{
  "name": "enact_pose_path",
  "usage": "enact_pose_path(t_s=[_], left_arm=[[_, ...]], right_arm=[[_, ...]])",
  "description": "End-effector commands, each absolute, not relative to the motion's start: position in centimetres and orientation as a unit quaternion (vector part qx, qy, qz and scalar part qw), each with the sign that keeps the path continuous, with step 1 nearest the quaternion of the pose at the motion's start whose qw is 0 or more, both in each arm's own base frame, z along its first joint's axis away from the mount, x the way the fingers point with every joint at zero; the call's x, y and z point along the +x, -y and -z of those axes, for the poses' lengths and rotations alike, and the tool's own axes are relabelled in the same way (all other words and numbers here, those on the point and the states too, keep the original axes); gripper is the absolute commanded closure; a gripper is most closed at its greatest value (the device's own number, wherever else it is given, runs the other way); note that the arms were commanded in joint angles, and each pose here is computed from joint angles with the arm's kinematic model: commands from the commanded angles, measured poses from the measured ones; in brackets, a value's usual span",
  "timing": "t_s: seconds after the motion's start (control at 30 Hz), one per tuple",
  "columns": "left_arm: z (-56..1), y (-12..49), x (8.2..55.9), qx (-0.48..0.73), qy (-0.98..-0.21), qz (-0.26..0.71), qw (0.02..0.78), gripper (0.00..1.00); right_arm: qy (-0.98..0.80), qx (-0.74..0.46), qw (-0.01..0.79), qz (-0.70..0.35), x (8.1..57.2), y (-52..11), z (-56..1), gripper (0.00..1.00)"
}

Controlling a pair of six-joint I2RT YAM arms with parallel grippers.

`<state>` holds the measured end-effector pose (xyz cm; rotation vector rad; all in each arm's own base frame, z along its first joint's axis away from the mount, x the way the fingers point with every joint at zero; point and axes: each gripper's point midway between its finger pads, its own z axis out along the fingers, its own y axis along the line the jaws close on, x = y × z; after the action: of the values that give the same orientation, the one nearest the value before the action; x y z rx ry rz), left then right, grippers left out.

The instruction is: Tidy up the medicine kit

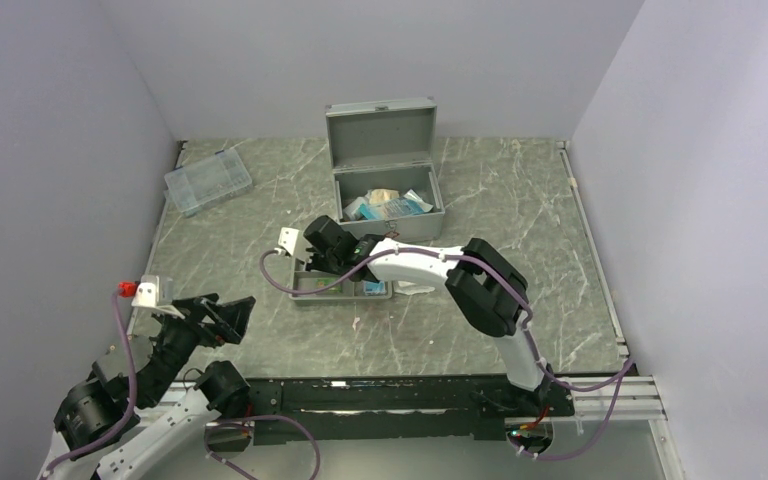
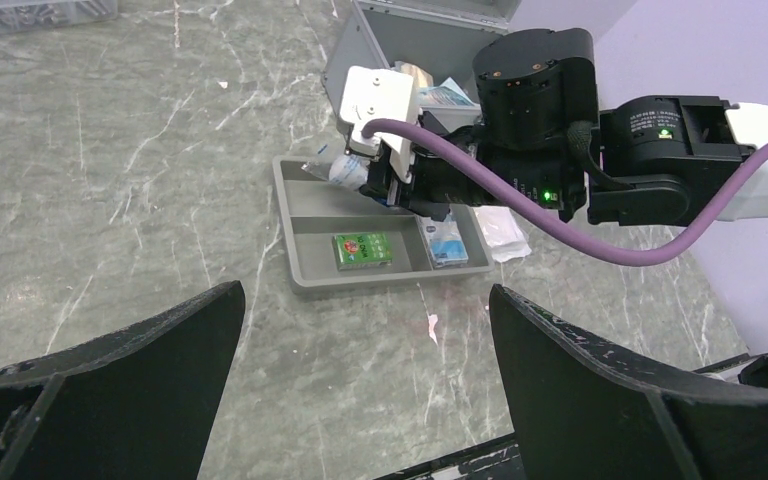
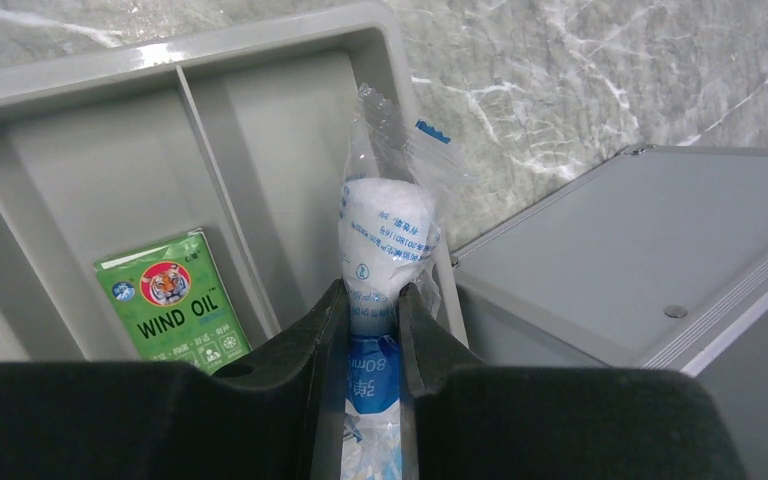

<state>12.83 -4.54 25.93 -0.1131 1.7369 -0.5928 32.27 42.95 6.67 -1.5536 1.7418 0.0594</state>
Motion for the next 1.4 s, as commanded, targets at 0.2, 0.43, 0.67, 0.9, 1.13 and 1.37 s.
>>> enact_pose_path(t_s=[0.2,0.43,0.67,0.9,1.13,1.37], left_arm=[[-27.0,4.1,12.9,-0.059,-0.737,0.263,0.62,0.01],[-27.0,4.2,12.9,-0.059,-0.737,0.262,0.62,0.0],[-27.1,4.1,12.7,-0.06,-0.734,0.267,0.622,0.01],[-27.1,4.1,12.8,-0.06,-0.734,0.267,0.622,0.01],[-27.1,4.1,12.7,-0.058,-0.733,0.268,0.622,0.01],[-26.9,4.5,13.0,-0.053,-0.741,0.262,0.616,0.01]], right_arm=[[-0.672,-0.624,0.396,-0.051,32.5,-44.8,-7.4,0.74],[-0.679,-0.625,0.381,-0.054,32.3,-44.7,-7.4,0.6],[-0.684,-0.616,0.388,-0.048,32.5,-44.4,-8.1,0.54],[-0.698,-0.562,0.441,-0.056,33.0,-43.5,-12.4,0.52],[-0.732,-0.455,0.506,-0.041,33.2,-39.4,-16.9,0.38],[-0.782,-0.334,0.525,-0.032,31.8,-33.8,-19.5,0.37]])
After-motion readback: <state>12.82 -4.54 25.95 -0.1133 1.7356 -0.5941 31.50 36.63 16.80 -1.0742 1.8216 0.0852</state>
